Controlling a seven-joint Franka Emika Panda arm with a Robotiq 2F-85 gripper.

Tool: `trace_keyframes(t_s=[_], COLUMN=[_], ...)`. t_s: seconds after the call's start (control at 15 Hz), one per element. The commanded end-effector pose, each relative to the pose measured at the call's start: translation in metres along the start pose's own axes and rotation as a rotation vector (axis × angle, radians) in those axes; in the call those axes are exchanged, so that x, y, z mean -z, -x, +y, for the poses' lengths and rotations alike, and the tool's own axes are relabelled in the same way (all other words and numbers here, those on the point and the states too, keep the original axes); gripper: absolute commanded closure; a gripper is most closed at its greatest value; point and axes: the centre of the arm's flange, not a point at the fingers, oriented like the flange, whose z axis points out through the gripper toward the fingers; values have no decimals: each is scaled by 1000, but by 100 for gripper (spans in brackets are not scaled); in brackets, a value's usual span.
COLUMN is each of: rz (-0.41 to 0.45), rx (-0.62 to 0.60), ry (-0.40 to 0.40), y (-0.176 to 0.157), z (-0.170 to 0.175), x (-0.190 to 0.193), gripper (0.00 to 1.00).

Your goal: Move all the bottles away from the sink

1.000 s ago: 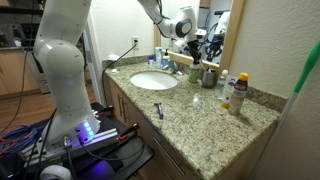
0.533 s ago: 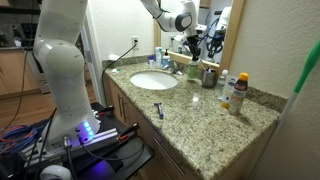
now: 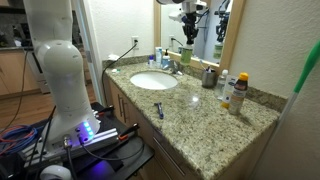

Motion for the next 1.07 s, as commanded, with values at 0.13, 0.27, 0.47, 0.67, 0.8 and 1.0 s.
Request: trace_keyframes(t_s=[0.13, 0.27, 0.47, 0.67, 0.8, 1.0], rz=[-113, -158, -147, -173, -133, -75], rx=[228, 290, 169, 175, 115, -2], ry=[-35, -61, -91, -74, 22, 122], y=[85, 117, 135, 128, 115, 109], z=[80, 112, 148, 148, 149, 213], x=[75, 78, 48, 54, 26, 9], gripper=[93, 93, 93, 71, 93, 93])
